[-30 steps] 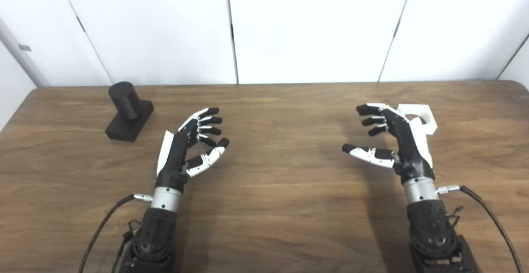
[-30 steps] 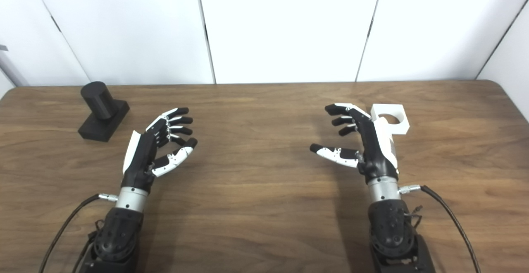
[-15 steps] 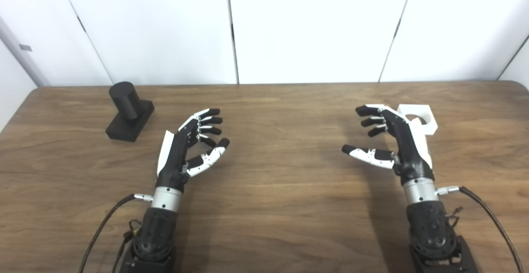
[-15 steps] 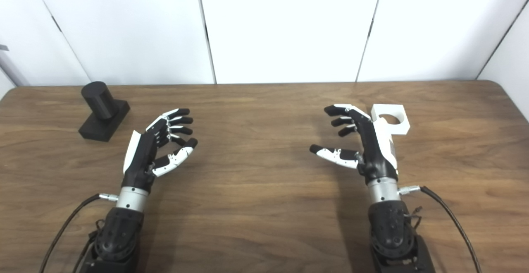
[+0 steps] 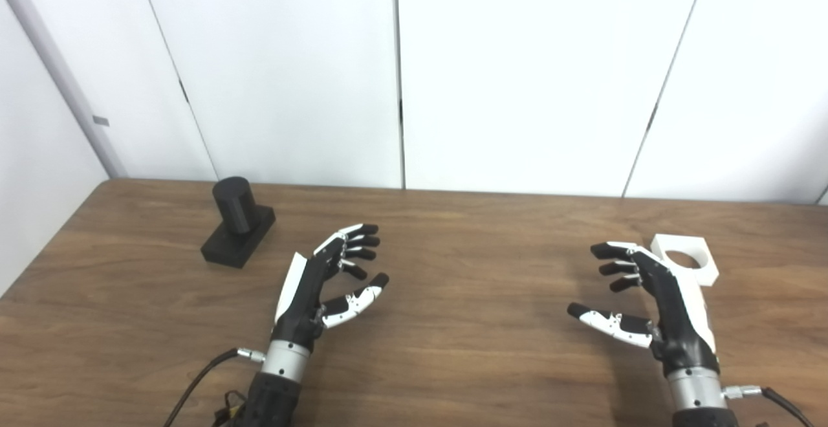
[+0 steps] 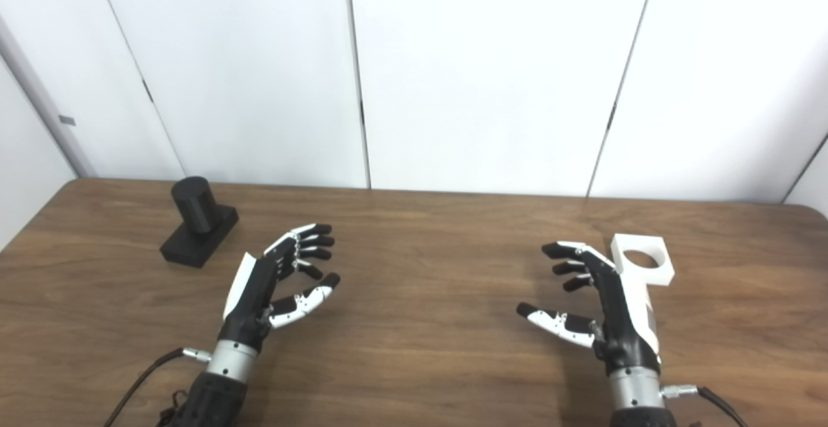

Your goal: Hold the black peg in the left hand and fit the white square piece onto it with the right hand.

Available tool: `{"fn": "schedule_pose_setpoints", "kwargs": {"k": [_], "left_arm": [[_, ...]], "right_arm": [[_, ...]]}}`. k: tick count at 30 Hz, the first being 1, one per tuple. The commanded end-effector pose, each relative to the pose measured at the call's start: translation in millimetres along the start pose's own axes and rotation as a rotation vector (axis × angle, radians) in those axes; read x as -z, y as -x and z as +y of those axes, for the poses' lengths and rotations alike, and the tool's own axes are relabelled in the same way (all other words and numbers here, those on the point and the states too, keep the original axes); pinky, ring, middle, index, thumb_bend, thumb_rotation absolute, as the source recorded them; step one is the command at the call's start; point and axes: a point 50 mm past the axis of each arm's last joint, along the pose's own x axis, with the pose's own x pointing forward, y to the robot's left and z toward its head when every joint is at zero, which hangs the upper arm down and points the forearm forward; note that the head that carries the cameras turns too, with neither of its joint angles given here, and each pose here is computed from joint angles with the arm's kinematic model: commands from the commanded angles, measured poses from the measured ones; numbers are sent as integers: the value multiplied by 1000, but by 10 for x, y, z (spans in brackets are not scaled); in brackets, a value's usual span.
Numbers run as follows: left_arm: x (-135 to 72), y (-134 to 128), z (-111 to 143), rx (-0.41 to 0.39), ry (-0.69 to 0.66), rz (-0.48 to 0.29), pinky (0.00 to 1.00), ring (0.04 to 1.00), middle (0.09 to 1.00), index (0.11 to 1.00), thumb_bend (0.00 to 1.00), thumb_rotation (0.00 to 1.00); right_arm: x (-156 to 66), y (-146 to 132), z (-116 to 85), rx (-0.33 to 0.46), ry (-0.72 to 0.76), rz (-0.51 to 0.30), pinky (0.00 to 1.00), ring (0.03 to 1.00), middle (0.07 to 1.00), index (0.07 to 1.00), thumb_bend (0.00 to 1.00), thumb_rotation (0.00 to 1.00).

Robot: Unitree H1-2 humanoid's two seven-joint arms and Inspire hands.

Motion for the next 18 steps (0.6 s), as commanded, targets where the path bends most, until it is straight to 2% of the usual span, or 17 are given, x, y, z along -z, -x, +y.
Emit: {"fn": "schedule_pose_setpoints", "kwargs": {"k": [1,10,16,18], "left_arm": [[29,43,-61,4,1,-21,548,691,739,772,471,51],[36,49,-103,6,18,-24,532,689,736,769,476,23],[19,19,-234,25,14,-19,534,686,742,771,494,123],[17,4,-293,24,28,-15,511,681,739,766,502,110]], "right_arm": [[-106,-74,-52,31,-11,-78,527,645,700,668,632,0],[-86,-60,-63,26,-17,-84,531,650,703,658,629,0],[-44,-63,-150,11,-14,-69,535,653,707,673,620,0],[-45,-60,-175,6,-26,-66,542,667,716,682,608,0]]}}
